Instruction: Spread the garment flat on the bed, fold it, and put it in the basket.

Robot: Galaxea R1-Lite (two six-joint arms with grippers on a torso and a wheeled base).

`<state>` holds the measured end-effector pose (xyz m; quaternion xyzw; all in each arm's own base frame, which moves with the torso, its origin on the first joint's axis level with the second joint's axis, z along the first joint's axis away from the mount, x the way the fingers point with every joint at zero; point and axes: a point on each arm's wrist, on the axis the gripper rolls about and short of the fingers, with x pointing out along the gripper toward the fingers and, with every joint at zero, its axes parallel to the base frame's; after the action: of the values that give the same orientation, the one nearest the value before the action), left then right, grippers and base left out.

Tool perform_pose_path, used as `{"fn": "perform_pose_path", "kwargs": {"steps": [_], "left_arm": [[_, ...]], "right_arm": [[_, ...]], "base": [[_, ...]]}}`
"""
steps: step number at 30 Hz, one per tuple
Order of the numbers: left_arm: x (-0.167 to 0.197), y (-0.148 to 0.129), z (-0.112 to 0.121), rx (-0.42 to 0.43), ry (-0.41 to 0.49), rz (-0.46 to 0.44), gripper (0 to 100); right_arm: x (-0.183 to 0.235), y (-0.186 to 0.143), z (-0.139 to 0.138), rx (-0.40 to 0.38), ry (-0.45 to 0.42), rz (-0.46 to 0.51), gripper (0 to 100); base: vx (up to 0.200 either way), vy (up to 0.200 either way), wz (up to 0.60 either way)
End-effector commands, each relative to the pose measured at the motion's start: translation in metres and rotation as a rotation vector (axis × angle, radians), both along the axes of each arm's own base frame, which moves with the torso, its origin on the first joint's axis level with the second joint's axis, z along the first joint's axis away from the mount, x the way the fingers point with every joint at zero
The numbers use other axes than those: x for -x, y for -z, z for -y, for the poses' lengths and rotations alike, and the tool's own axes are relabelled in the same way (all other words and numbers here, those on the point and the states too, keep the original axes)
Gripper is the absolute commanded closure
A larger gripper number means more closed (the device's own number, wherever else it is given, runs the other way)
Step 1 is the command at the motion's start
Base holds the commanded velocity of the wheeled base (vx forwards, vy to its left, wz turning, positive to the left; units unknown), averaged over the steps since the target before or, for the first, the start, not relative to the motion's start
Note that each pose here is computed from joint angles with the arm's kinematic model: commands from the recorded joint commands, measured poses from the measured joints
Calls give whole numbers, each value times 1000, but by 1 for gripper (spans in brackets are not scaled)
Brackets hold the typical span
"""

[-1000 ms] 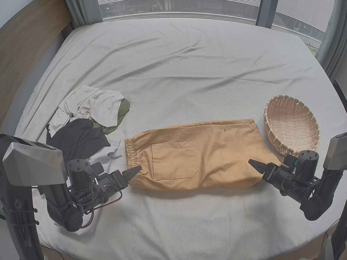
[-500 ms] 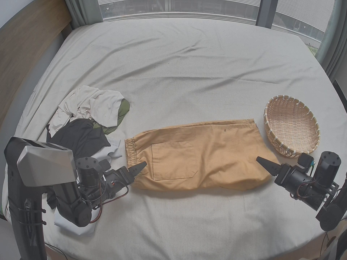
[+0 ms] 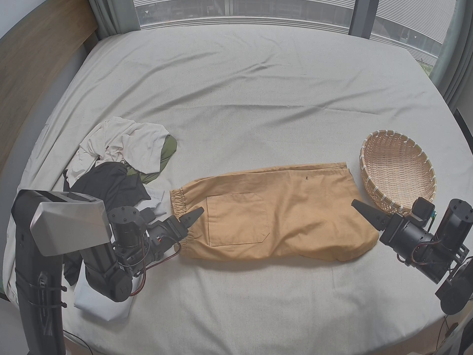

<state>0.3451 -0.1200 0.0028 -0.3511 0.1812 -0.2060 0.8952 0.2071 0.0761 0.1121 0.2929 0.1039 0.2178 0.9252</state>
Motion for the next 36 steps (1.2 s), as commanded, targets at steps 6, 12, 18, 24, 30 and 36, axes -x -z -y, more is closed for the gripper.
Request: {"fn": "perform_pose_path", "kwargs": {"steps": [6,12,18,24,30,36], "left_arm": [[-3,6,6,2,13,-2,0],[-2,7,4,0,10,-6,100],[21,-19,-2,4,22,-1,100],[47,-42,-15,6,30,-1,100],[63,-50,-38,-9,-8,-14,100],[76,-54,-52,-13,-27,-33,100]], "right_arm": [[-4,7,-5,5,-13,-27,0],[-4,8,-5,5,-13,-32,0],[-13,13,-8,10,-12,-49,0],[-24,10,-13,-23,-11,-30,0],[-30,14,-14,-19,-11,-42,0],[-37,25,-18,-6,-14,-76,0]], "base": [[0,0,0],[0,0,0],[0,0,0],[0,0,0],[0,0,0],[0,0,0]]}}
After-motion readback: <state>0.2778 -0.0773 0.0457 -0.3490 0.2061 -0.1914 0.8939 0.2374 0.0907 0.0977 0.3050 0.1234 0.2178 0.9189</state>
